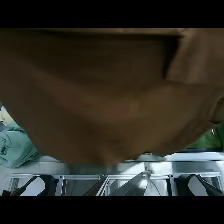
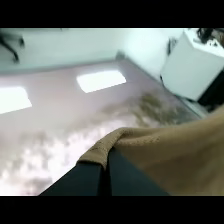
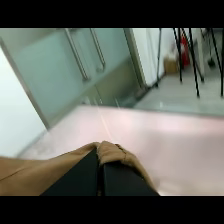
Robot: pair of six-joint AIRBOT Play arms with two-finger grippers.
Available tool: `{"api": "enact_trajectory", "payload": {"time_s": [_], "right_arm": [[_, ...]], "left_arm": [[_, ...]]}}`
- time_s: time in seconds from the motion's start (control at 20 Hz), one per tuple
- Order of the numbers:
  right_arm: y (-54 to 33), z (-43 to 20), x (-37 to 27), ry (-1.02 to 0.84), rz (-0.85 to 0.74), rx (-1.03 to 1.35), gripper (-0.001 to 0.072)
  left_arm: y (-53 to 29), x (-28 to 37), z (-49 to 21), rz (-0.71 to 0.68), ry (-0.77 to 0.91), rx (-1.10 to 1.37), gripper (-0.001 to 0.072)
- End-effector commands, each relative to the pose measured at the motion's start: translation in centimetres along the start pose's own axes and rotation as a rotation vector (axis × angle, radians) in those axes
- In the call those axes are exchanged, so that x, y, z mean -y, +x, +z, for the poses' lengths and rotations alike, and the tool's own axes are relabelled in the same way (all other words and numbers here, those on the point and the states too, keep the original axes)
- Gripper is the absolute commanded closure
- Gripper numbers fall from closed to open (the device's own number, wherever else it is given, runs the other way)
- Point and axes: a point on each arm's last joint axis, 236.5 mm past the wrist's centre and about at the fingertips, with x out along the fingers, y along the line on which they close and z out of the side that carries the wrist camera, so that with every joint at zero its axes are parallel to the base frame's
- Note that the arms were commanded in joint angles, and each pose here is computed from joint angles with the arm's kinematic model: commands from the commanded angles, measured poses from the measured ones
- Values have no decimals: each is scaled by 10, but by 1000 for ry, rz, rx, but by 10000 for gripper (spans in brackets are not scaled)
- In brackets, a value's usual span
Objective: Fold the shirts.
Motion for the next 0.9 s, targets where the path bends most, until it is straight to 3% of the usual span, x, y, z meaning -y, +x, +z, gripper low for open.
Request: {"api": "enact_trajectory", "payload": {"time_s": [0.0,0.2,0.4,0.65,0.85], "right_arm": [[56,-90,86,64,-155,-229,695],[119,-199,165,233,-199,-405,695],[148,-288,223,404,-231,-510,696],[150,-318,252,502,-207,-495,695],[120,-357,258,477,-222,-669,696]], "left_arm": [[83,-85,-87,-10,-199,-273,683],[162,-184,-199,46,-372,-497,683],[204,-244,-267,0,-542,-613,684],[224,-275,-292,-26,-609,-663,688],[218,-272,-331,-26,-694,-731,689]]}}
